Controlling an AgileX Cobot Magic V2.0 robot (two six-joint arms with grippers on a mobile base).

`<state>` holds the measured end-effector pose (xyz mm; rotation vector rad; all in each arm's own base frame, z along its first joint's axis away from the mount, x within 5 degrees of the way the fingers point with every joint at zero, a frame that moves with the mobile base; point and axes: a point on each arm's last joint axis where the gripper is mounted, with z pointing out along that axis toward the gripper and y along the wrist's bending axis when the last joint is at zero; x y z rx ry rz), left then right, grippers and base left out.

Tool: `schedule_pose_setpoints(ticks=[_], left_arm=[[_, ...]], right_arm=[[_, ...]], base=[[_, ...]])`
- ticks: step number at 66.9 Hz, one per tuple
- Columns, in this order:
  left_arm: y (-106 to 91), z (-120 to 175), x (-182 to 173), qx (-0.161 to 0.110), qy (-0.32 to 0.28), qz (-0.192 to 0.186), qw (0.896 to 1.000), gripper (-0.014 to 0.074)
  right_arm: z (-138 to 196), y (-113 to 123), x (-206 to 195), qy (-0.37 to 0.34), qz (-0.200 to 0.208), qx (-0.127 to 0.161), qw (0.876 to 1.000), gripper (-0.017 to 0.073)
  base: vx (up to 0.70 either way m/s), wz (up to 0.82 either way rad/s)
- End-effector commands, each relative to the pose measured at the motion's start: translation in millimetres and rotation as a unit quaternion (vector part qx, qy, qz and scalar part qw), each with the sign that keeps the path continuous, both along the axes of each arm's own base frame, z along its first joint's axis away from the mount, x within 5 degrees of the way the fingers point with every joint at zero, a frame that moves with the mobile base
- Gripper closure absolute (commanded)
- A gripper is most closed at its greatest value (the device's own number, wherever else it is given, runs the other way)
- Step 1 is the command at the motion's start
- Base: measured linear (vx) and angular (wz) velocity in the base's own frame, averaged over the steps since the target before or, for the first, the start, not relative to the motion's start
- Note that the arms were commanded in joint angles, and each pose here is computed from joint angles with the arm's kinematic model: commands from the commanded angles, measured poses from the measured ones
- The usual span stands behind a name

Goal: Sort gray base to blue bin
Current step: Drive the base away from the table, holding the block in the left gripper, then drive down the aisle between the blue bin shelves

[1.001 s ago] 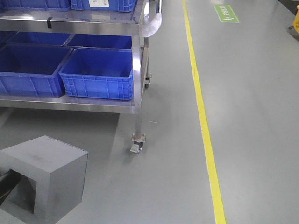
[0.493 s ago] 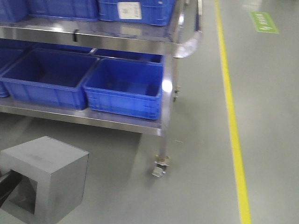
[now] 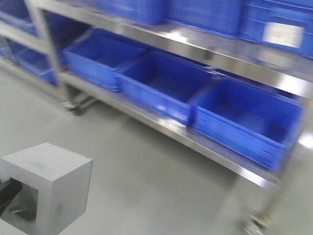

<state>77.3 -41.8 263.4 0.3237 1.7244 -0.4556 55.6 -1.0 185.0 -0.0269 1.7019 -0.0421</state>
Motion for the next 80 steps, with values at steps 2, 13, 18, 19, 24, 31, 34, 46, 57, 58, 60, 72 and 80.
schedule_pose_setpoints(ticks=[2,13,18,19,24,31,34,46,57,58,60,72,80], left_arm=[[-2.0,20.0,0.3,-0.040,-0.054,-0.008,0.998,0.0601],[-2.0,20.0,0.3,-0.040,-0.054,-0.008,0.998,0.0601],[-2.0,20.0,0.3,-0.040,-0.054,-0.008,0.998,0.0601],[-2.0,20.0,0.3,-0.040,-0.054,-0.008,0.998,0.0601],[-2.0,20.0,0.3,-0.040,-0.054,-0.008,0.998,0.0601],[-2.0,20.0,0.3,-0.040,-0.054,-0.008,0.998,0.0601],[-2.0,20.0,0.3,-0.040,-0.054,-0.008,0.998,0.0601],[-2.0,20.0,0.3,-0.040,-0.054,-0.008,0.998,0.0601],[-2.0,20.0,0.3,-0.040,-0.054,-0.008,0.998,0.0601],[-2.0,20.0,0.3,-0.040,-0.054,-0.008,0.998,0.0601],[-2.0,20.0,0.3,-0.040,-0.054,-0.008,0.998,0.0601],[-2.0,20.0,0.3,-0.040,-0.054,-0.008,0.998,0.0601],[-2.0,20.0,0.3,-0.040,-0.054,-0.008,0.998,0.0601]], right_arm=[[5.7,0.1,0.4,-0.040,0.001,-0.011,0.999,0.0564],[5.7,0.1,0.4,-0.040,0.001,-0.011,0.999,0.0564],[5.7,0.1,0.4,-0.040,0.001,-0.011,0.999,0.0564],[5.7,0.1,0.4,-0.040,0.001,-0.011,0.999,0.0564],[5.7,0.1,0.4,-0.040,0.001,-0.011,0.999,0.0564],[5.7,0.1,0.4,-0.040,0.001,-0.011,0.999,0.0564],[5.7,0.1,0.4,-0.040,0.001,-0.011,0.999,0.0564],[5.7,0.1,0.4,-0.040,0.001,-0.011,0.999,0.0564],[5.7,0.1,0.4,-0.040,0.001,-0.011,0.999,0.0564],[5.7,0.1,0.4,-0.040,0.001,-0.011,0.999,0.0564],[5.7,0.1,0.4,-0.040,0.001,-0.011,0.999,0.0564],[5.7,0.1,0.4,-0.040,0.001,-0.011,0.999,0.0564],[5.7,0.1,0.4,-0.040,0.001,-0.011,0.999,0.0564]], base=[[0.25,0.95],[0.24,0.88],[0.23,0.81],[0.24,0.78],[0.24,0.76],[0.24,0.72],[0.25,0.68],[0.25,0.60],[0.27,0.53],[0.29,0.54],[0.30,0.54],[0.32,0.53],[0.35,0.50]])
